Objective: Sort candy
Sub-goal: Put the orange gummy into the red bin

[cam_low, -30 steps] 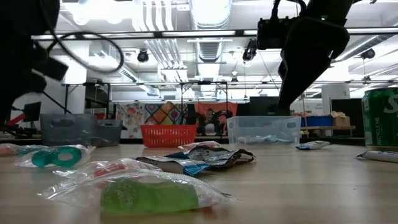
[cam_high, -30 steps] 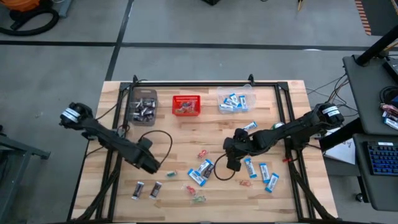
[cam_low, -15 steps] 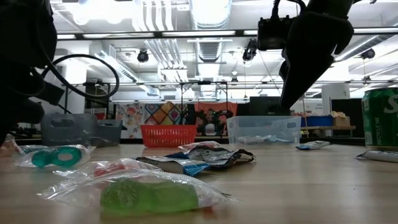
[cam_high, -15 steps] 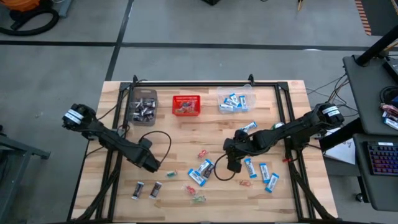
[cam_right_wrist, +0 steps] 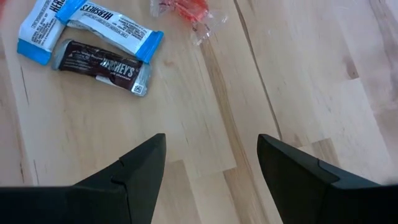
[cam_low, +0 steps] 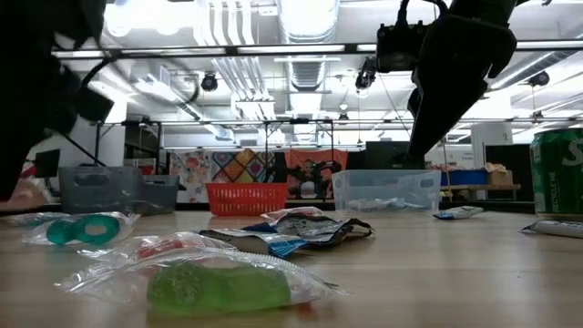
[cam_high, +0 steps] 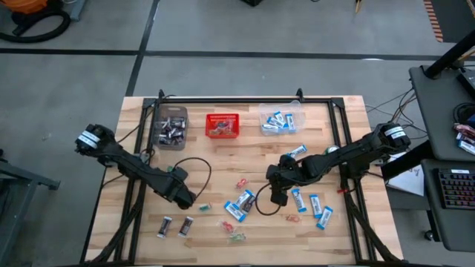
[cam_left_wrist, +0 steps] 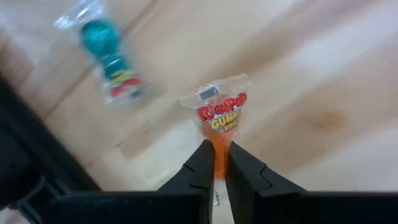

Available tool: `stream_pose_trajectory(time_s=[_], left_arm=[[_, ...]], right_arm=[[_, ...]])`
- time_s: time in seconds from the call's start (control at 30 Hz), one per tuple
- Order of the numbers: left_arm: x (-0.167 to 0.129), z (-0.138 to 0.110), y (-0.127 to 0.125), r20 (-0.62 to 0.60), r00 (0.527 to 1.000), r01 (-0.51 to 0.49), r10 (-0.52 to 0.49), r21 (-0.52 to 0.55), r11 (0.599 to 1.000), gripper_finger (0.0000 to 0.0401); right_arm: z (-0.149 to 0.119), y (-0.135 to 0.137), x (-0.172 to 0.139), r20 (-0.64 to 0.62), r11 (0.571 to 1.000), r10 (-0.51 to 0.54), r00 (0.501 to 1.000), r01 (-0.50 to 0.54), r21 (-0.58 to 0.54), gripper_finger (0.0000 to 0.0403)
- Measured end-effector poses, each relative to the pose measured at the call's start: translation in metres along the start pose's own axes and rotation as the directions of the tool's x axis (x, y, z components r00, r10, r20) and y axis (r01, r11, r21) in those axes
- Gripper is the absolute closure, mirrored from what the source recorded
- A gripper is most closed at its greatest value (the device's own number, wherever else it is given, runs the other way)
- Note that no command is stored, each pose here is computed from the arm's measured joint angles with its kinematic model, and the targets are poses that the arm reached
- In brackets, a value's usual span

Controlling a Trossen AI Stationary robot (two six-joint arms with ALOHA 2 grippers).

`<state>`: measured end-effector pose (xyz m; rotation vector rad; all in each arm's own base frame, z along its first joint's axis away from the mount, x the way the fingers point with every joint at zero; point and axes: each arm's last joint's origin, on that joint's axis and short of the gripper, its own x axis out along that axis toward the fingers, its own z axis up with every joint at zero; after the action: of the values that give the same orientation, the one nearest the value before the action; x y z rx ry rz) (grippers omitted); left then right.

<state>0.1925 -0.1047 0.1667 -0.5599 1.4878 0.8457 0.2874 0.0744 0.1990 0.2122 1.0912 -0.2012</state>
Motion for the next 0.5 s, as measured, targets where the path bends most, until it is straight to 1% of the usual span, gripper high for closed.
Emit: stream_pose_trajectory(time_s=[0.03,0.1,0.17,0.2,0.23,0.3,0.4,0.5], left_arm=[[-0.007,0.001,-0.004,0.017,1.0,0.026,-0.027,0.039,0.999,0.039],[-0.023,0.005,-0.013,0.09,0.992,0.073,-0.085,0.133,0.988,0.0393],[-0.04,0.012,-0.021,0.198,0.97,0.092,-0.138,0.229,0.969,0.0398],[-0.048,0.017,-0.024,0.262,0.953,0.084,-0.154,0.261,0.962,0.0399],[-0.056,0.023,-0.026,0.327,0.931,0.068,-0.162,0.281,0.957,0.0399],[-0.068,0.038,-0.026,0.417,0.895,0.029,-0.159,0.302,0.953,0.04],[-0.077,0.061,-0.023,0.502,0.855,-0.062,-0.128,0.345,0.937,0.04],[-0.077,0.093,-0.018,0.557,0.823,-0.129,-0.113,0.376,0.918,0.0401]], right_arm=[[0.0,0.0,0.0,0.0,1.0,0.0,1.0,0.0,-0.002,0.0158],[0.0,0.0,0.0,0.0,1.0,0.0,1.0,0.0,-0.007,0.0158],[0.0,0.0,0.0,0.002,1.0,0.001,1.0,-0.001,-0.016,0.0158],[0.0,0.0,0.0,0.004,1.0,0.002,1.0,-0.002,-0.018,0.0158],[0.0,0.0,0.0,0.004,1.0,0.002,1.0,-0.002,-0.019,0.0158],[0.0,0.0,0.0,0.004,1.0,0.002,1.0,-0.002,-0.019,0.0158],[0.0,0.001,0.0,0.003,1.0,0.004,1.0,-0.004,-0.003,0.0158],[-0.001,0.003,0.0,-0.015,0.999,0.037,0.999,-0.036,0.015,0.0158]])
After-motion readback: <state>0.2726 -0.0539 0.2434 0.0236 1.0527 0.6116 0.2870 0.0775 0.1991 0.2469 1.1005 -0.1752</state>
